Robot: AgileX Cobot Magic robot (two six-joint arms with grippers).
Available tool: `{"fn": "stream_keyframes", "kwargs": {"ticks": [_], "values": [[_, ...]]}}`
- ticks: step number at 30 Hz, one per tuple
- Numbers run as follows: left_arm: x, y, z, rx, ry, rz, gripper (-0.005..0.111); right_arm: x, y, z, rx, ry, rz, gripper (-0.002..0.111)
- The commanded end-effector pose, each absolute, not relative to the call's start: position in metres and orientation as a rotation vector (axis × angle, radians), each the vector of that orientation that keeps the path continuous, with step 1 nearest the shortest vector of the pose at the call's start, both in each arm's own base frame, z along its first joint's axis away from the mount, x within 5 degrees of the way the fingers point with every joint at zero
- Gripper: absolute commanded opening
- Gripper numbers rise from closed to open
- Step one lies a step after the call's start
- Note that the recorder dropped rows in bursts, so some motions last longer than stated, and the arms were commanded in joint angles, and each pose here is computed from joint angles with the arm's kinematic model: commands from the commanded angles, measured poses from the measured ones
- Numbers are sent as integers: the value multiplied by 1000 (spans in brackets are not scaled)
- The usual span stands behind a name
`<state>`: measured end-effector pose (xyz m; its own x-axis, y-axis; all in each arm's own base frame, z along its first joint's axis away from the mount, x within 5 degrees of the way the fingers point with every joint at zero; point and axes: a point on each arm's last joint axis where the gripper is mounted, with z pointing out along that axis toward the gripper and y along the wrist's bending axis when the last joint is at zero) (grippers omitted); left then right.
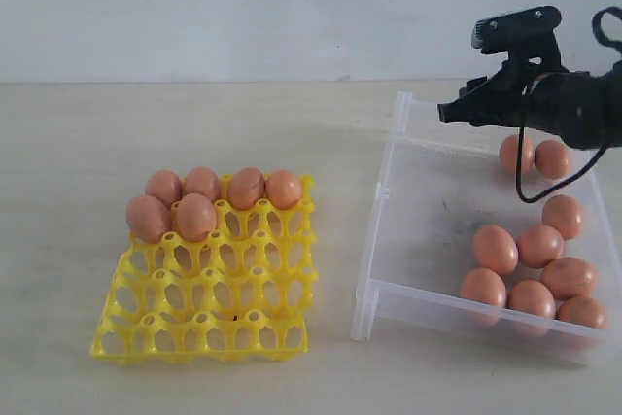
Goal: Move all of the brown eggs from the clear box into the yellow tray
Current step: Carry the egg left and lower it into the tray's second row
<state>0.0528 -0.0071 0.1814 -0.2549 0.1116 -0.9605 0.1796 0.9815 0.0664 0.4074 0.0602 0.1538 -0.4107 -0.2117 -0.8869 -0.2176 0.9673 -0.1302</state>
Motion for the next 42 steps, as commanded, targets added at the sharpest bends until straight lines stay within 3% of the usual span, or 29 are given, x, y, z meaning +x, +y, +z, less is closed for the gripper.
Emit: {"fn": "stream_keyframes", "kwargs": {"ticks": [1, 8, 15, 27, 37, 42], "values": [[53, -7, 181, 212, 1829, -73, 4, 394, 69, 162, -371, 1779, 280, 0], [53, -7, 181, 212, 1829, -73, 4, 387, 69, 161, -309, 1738, 395, 0], [53, -7, 181, 212, 1829, -73, 4, 369, 97, 188, -414, 1457, 867, 0], [53, -7, 181, 212, 1829, -73, 4, 355, 166, 132, -595, 1533, 973, 0], [53, -7, 181, 212, 1829, -73, 4, 348, 241, 112, -862, 1450, 1138, 0], [53, -7, 181, 212, 1829, -73, 4, 338, 250, 102, -1011, 1437, 1182, 0]]}}
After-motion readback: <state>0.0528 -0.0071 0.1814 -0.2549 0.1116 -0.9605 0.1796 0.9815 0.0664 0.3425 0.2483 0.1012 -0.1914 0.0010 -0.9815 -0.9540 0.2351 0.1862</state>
